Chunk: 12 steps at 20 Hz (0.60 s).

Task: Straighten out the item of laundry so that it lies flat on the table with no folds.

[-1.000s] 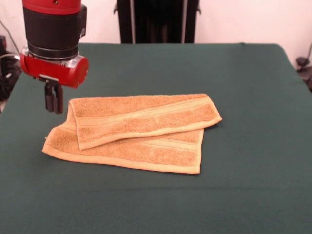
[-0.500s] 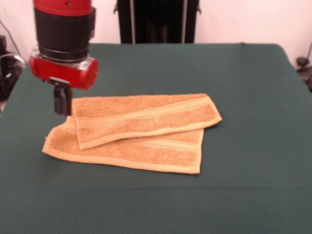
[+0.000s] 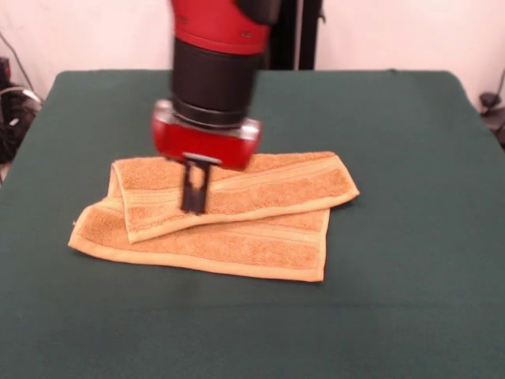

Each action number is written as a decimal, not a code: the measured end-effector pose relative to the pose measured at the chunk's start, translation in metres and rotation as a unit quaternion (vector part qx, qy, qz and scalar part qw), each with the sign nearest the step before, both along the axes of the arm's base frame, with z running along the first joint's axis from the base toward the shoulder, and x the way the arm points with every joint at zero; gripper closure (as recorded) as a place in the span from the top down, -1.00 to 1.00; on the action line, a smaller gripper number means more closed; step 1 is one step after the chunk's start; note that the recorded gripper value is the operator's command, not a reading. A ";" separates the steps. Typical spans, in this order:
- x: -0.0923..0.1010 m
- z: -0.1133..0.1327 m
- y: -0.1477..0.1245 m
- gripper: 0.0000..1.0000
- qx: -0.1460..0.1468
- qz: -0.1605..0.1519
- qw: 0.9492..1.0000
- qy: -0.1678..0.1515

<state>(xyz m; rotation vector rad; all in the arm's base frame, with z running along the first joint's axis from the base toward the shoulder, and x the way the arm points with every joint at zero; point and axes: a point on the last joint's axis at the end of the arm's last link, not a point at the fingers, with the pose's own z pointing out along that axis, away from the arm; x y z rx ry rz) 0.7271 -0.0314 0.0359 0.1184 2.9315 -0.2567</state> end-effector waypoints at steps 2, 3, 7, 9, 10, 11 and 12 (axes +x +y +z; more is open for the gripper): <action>0.003 -0.004 0.018 -1.00 0.003 0.009 1.000 0.000; 0.004 -0.006 0.023 -1.00 0.004 0.011 1.000 0.000; 0.006 -0.017 0.038 -1.00 0.010 0.014 1.000 0.003; 0.003 -0.025 0.038 -1.00 0.014 0.009 1.000 0.009; 0.002 -0.027 0.036 -1.00 0.015 0.008 1.000 0.011; 0.001 -0.030 0.035 -1.00 0.015 0.006 1.000 0.012; -0.003 -0.038 0.025 -1.00 0.017 -0.002 1.000 0.017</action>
